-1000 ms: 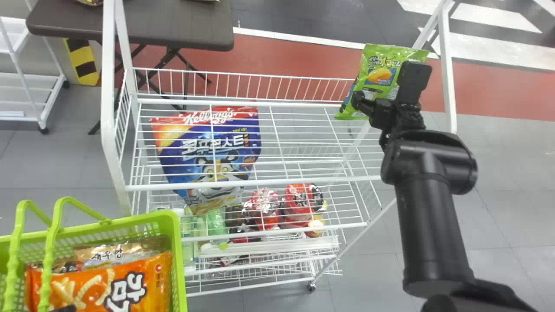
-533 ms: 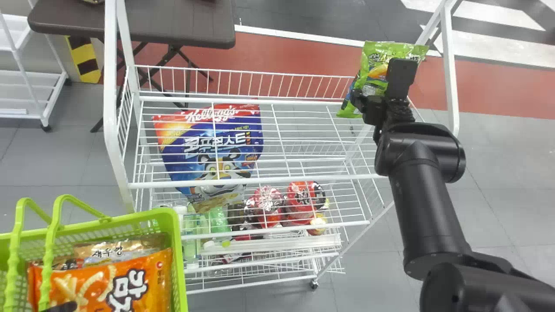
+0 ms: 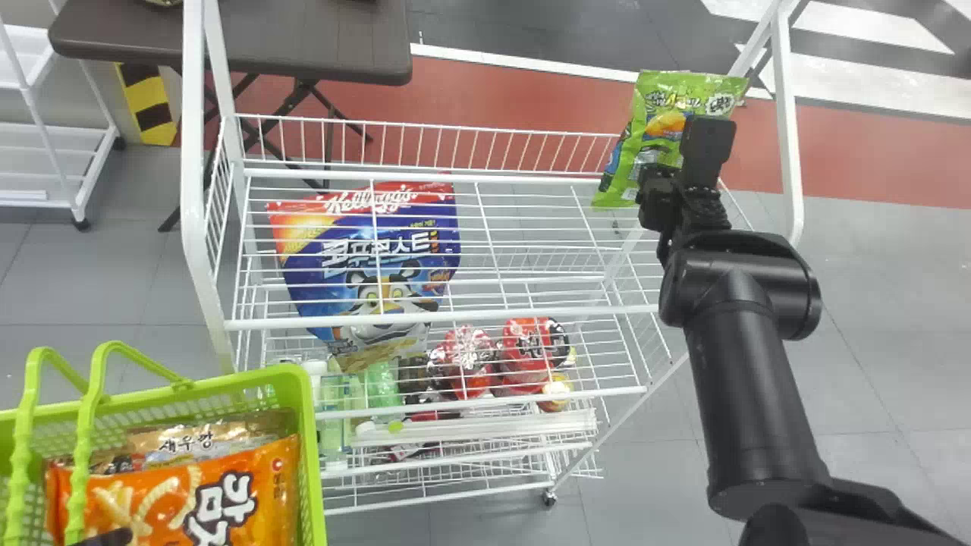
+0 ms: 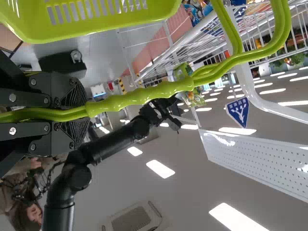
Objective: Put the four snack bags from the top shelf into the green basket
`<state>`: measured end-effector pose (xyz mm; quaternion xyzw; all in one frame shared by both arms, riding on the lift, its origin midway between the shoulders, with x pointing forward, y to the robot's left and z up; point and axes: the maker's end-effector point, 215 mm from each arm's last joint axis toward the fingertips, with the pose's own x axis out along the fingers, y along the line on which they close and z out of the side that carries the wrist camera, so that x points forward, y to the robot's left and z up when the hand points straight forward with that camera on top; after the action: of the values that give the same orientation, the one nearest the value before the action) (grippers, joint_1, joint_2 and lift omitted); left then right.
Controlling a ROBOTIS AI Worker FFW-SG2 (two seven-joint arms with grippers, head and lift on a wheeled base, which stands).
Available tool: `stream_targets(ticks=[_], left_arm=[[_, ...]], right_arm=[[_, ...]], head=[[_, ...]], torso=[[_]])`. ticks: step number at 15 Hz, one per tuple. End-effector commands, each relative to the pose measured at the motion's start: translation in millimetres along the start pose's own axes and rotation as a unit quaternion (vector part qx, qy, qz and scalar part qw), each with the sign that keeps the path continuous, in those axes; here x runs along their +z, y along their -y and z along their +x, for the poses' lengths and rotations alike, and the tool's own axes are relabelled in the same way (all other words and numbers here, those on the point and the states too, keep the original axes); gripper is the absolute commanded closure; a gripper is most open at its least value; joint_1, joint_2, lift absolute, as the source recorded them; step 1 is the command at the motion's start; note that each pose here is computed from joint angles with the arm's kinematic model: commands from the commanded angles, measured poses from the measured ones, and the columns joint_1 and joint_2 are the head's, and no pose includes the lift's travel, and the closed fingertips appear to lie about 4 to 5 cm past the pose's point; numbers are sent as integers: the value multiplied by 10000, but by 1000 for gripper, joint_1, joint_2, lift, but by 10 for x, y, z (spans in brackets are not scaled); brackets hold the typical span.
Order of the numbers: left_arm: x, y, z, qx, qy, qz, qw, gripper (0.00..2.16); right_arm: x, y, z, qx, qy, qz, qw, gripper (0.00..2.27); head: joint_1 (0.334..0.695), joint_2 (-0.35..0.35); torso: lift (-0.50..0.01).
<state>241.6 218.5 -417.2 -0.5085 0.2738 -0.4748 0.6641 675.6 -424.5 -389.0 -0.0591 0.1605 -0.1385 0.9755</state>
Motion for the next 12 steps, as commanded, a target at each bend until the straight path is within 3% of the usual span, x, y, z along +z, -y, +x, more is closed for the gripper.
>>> stream_targets(ticks=[1, 5, 8, 12], left_arm=[[-5, 12, -15, -37, 15, -18, 10000, 2148], [7, -4, -10, -43, 29, -19, 10000, 2145], [19, -16, -4, -51, 41, -28, 10000, 2148], [46, -46, -19, -43, 87, -39, 9999, 2145]], right_arm=[[68, 53, -140, -3, 121, 34, 9999, 2246], [161, -395, -763, 634, 367, 83, 9973, 2246], [262, -989, -1341, 1425, 444, 201, 9886, 2246], [275, -2010, -2453, 2799, 399, 459, 9581, 2246]], head=[[695, -247], [695, -241], [695, -181], [695, -40]], torso=[[0], [0], [0], [0]])
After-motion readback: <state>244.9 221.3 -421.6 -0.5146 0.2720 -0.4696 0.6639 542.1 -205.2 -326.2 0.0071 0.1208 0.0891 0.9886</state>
